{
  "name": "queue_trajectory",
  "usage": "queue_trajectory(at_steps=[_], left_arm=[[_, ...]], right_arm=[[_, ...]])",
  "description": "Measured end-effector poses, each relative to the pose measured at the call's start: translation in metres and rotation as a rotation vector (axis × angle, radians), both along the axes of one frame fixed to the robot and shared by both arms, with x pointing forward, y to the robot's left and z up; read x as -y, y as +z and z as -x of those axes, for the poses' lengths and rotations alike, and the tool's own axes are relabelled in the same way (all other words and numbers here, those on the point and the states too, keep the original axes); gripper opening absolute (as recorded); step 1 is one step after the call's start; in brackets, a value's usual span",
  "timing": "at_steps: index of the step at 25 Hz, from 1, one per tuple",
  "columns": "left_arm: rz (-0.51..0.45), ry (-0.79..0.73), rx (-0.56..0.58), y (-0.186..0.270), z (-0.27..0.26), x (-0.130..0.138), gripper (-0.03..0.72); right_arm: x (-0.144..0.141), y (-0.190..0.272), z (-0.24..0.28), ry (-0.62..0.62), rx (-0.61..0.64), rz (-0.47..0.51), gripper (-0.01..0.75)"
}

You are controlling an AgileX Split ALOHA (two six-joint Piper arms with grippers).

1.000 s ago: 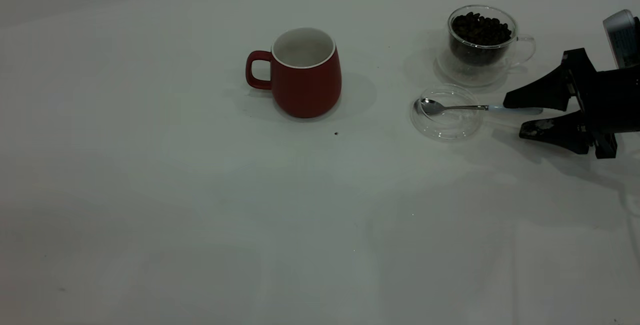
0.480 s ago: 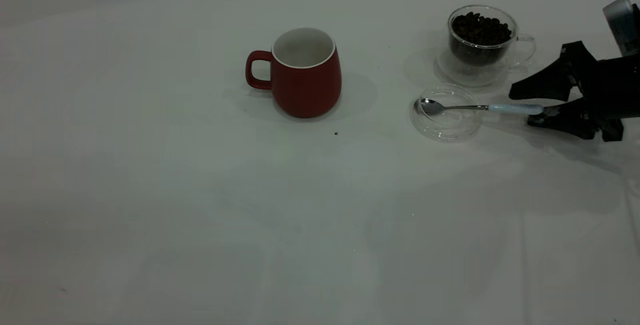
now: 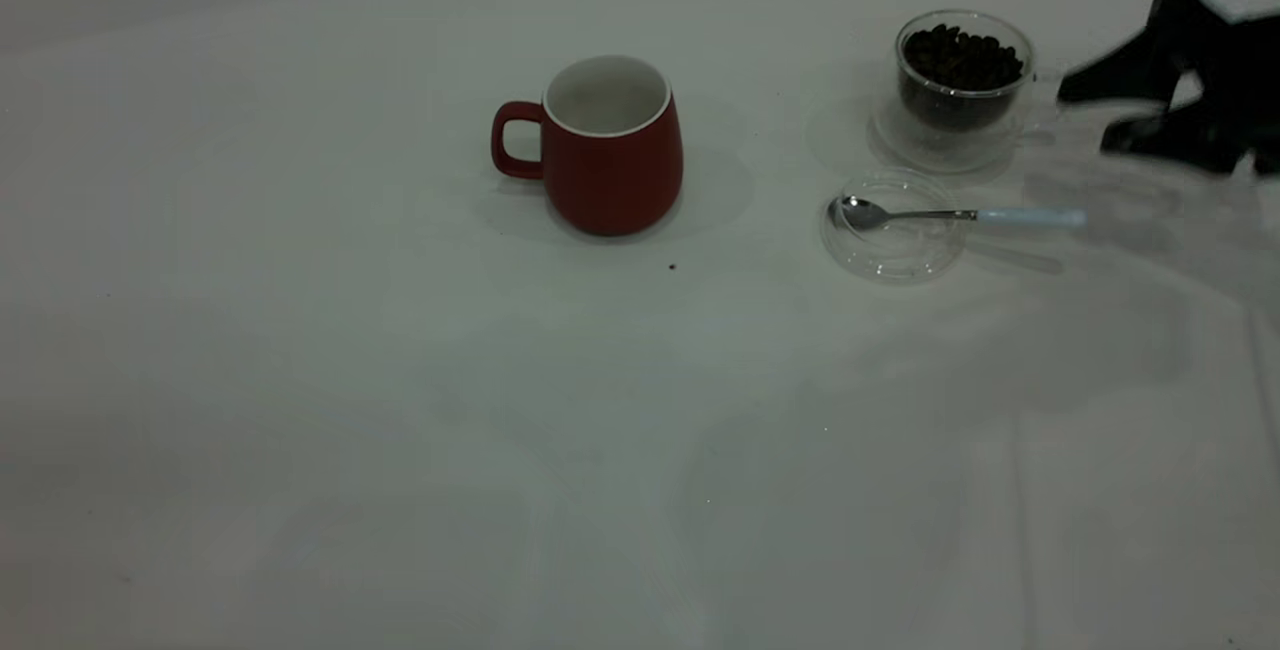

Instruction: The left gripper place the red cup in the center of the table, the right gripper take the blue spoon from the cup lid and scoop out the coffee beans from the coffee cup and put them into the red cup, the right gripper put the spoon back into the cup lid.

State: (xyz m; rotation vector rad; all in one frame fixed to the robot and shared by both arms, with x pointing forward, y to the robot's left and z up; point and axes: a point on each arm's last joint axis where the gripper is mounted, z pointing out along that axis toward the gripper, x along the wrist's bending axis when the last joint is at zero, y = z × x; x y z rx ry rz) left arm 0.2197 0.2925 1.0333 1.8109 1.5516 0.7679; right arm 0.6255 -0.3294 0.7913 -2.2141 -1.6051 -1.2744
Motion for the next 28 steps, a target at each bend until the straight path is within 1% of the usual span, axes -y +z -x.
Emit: queue_trajectory(at_steps=[3, 6, 8, 11, 13, 15, 17, 18, 19, 20, 22, 24, 28], left_arm=[[0.000, 0.000, 0.000, 0.000, 0.000, 0.000, 0.587], [0.000, 0.000, 0.000, 0.000, 0.000, 0.000, 0.587], [0.000, 0.000, 0.000, 0.000, 0.000, 0.000, 0.587], [0.000, 0.000, 0.000, 0.000, 0.000, 0.000, 0.587], [0.000, 0.000, 0.000, 0.000, 0.000, 0.000, 0.587], [0.000, 0.000, 0.000, 0.000, 0.000, 0.000, 0.587], [0.000, 0.000, 0.000, 0.000, 0.000, 0.000, 0.587], [0.000, 0.000, 0.000, 0.000, 0.000, 0.000, 0.587], [0.000, 0.000, 0.000, 0.000, 0.000, 0.000, 0.587], [0.000, 0.000, 0.000, 0.000, 0.000, 0.000, 0.587], [0.000, 0.000, 0.000, 0.000, 0.000, 0.000, 0.587], [0.000, 0.000, 0.000, 0.000, 0.000, 0.000, 0.587], [0.000, 0.000, 0.000, 0.000, 0.000, 0.000, 0.587]], right_arm=[[0.001, 0.041, -0.004, -0.030, 0.055, -0.008, 0.565], [-0.001, 0.093, -0.002, -0.013, 0.136, 0.006, 0.565], [-0.009, 0.136, 0.006, 0.053, 0.215, 0.054, 0.565], [-0.036, 0.201, 0.029, 0.229, 0.325, 0.151, 0.565], [-0.058, 0.236, 0.052, 0.349, 0.358, 0.207, 0.565], [-0.078, 0.266, 0.080, 0.450, 0.360, 0.251, 0.565], [-0.096, 0.281, 0.109, 0.553, 0.285, 0.305, 0.565], [-0.102, 0.286, 0.124, 0.609, 0.244, 0.347, 0.565], [-0.106, 0.291, 0.137, 0.627, 0.193, 0.376, 0.565], [-0.109, 0.292, 0.149, 0.651, 0.133, 0.422, 0.565], [-0.109, 0.299, 0.172, 0.663, 0.039, 0.515, 0.565], [-0.101, 0.305, 0.188, 0.601, -0.039, 0.615, 0.565], [-0.076, 0.313, 0.212, 0.398, -0.089, 0.759, 0.565]])
